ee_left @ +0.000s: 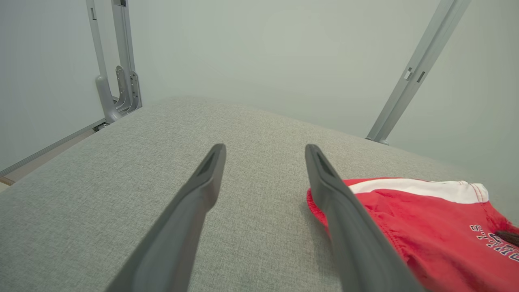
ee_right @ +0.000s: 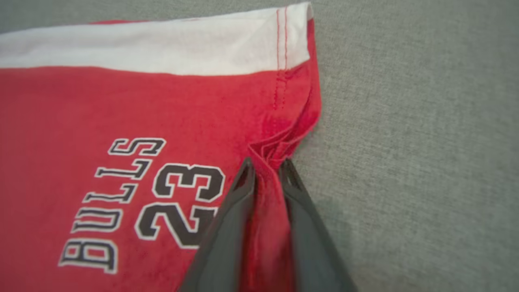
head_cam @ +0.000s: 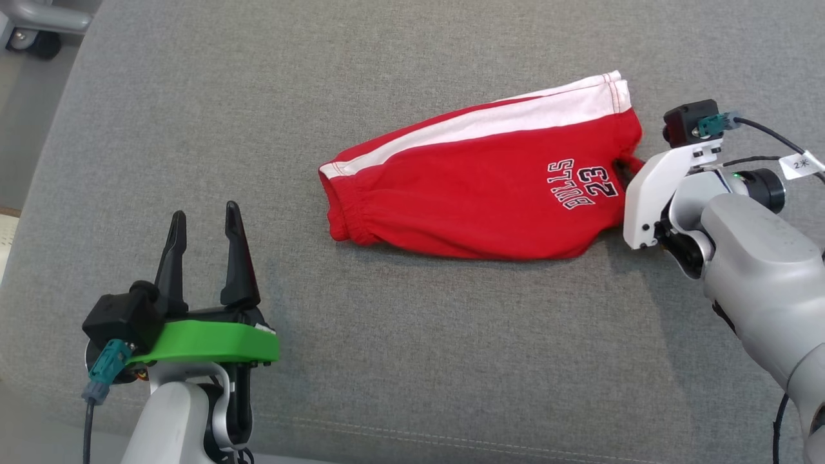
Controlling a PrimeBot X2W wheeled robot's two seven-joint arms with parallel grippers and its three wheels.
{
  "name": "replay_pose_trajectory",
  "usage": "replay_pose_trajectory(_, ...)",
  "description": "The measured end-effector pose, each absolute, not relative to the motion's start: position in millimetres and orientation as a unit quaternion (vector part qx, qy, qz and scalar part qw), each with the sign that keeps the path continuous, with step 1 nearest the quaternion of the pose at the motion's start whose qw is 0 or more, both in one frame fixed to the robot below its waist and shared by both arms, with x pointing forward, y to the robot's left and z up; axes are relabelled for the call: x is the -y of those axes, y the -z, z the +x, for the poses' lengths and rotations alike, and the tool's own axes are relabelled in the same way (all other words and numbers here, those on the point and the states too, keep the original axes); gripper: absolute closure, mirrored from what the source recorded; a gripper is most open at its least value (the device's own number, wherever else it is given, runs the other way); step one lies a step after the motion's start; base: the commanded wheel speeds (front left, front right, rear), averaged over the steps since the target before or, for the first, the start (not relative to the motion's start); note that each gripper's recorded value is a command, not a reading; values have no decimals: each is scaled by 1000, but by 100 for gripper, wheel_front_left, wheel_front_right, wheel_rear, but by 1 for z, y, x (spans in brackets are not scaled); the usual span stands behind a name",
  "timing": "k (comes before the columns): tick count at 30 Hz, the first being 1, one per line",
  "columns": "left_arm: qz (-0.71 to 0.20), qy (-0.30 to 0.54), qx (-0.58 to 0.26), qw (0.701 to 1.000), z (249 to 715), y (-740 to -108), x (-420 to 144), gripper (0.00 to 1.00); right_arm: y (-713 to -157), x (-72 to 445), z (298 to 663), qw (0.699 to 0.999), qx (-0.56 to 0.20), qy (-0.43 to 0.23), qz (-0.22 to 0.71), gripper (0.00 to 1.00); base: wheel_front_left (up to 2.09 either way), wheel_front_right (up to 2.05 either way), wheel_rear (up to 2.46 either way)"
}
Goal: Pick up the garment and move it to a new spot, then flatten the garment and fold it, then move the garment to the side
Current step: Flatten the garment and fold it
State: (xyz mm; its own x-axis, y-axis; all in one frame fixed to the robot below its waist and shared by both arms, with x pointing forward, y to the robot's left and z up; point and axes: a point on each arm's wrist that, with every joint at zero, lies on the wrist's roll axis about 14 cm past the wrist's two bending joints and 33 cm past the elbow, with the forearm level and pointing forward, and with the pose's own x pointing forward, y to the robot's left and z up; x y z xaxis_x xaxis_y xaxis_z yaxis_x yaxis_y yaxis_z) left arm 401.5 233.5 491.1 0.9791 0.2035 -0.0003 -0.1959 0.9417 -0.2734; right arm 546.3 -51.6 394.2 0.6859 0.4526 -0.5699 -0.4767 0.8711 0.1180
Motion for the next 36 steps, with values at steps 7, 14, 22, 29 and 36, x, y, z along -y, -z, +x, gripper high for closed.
replay_pose_trajectory(7, -136, -95, 18, 986, 403, -493, -230, 0, -399, 55, 540, 924, -292, -248, 4, 100, 0, 0, 0)
replay_pose_trajectory(14, -137, -80, 21, 987, 404, -495, -220, 0, -406, 70, 523, 934, -266, -235, 43, 100, 0, 0, 0)
replay_pose_trajectory(22, -136, -47, 21, 989, 406, -498, -200, 0, -414, 124, 503, 951, -240, -184, 64, 100, 0, 0, 0)
replay_pose_trajectory(29, -140, -10, 24, 990, 409, -505, -176, 0, -419, 161, 484, 961, -223, -134, 90, 100, 0, 0, 0)
replay_pose_trajectory(36, -136, 16, 23, 990, 406, -510, -162, 0, -418, 186, 468, 966, -217, -94, 108, 100, 0, 0, 0)
